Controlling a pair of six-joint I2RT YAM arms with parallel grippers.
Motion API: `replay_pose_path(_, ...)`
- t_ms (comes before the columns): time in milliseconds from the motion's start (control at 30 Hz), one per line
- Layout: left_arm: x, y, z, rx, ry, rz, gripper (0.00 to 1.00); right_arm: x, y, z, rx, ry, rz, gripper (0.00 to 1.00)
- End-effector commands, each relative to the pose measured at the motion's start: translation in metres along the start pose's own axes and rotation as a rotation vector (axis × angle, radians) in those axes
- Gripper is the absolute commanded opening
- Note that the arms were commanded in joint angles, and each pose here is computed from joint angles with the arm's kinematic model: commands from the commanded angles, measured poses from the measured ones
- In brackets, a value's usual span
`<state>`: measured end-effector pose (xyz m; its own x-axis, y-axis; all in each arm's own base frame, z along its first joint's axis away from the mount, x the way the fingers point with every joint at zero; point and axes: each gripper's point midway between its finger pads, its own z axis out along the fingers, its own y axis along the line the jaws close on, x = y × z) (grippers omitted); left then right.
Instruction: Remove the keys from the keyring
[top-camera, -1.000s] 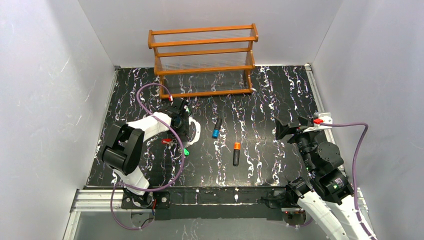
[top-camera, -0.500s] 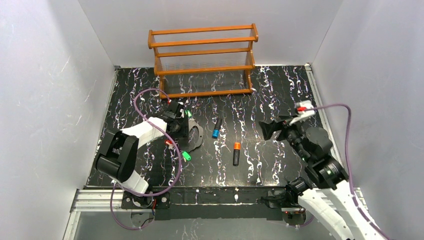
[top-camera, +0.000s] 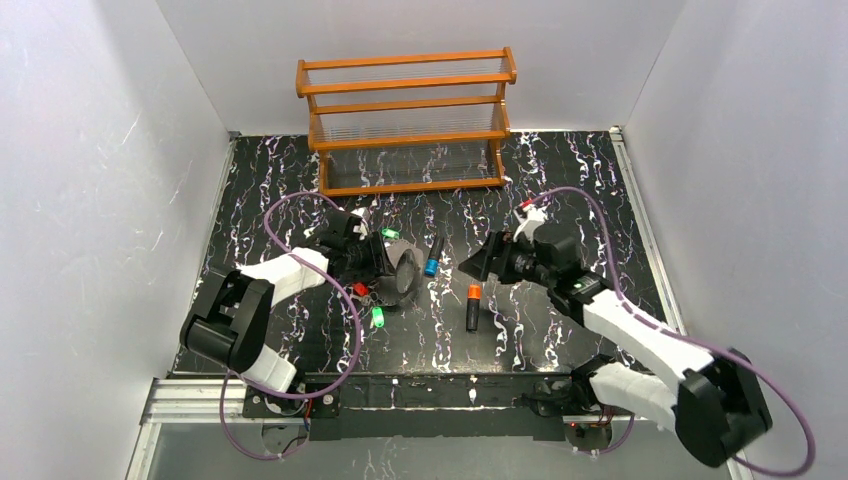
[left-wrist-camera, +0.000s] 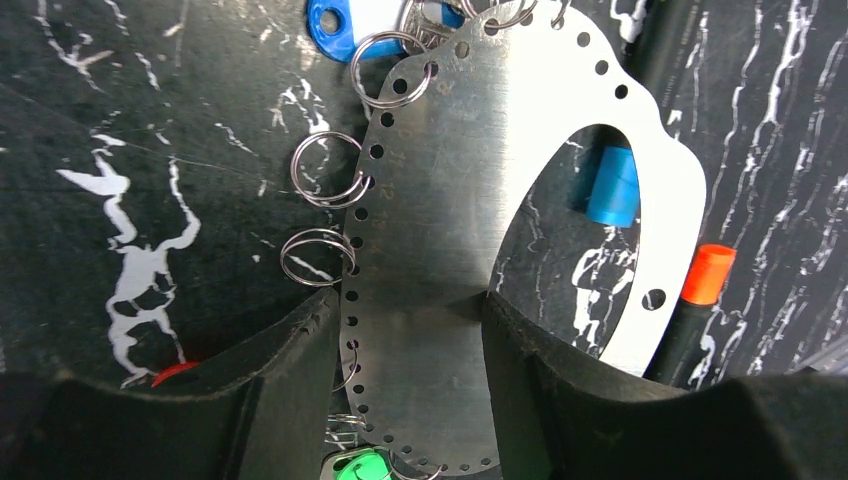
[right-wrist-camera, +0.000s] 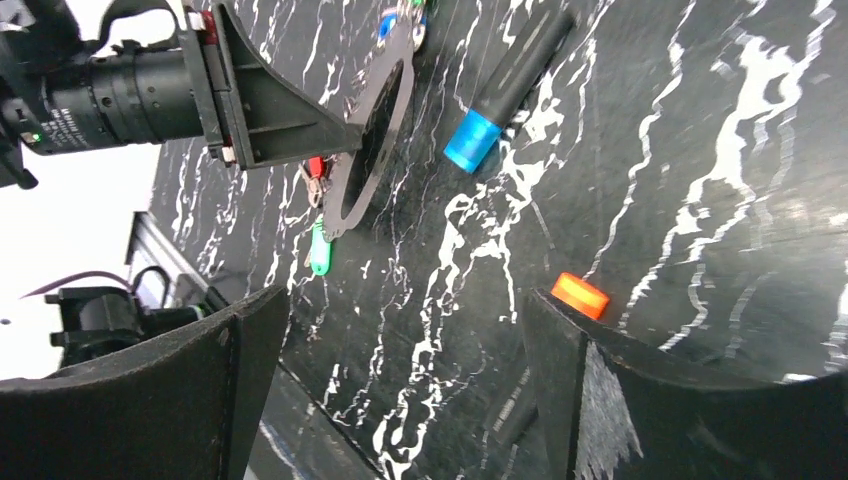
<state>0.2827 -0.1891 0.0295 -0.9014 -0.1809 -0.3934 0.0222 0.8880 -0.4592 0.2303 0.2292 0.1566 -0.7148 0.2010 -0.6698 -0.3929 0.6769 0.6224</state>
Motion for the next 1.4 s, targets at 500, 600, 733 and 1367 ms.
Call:
replay_pose_path(500, 0.014, -0.017, -0.008, 0.129, -0.005, -0.068, 0.23, 0.037, 0.05, 0.116, -0.08, 0.035, 0.174, 0.82)
replay_pose_path(600, 0.013, -0.019, -0.008, 0.139, -0.017, -0.073, 0.23, 0.042, 0.053, 0.129, -0.078, 0.051, 0.176, 0.77)
replay_pose_path(733, 0.01, -0.024, -0.011, 0.165, -0.035, -0.079, 0.24, 0.048, 0.056, 0.139, -0.094, 0.073, 0.202, 0.63)
replay_pose_path(1367, -0.075, -0.042, -0.113, 0.147, -0.351, 0.232, 0.81, 0.019, 0.076, 0.096, -0.12, 0.147, -0.081, 0.01)
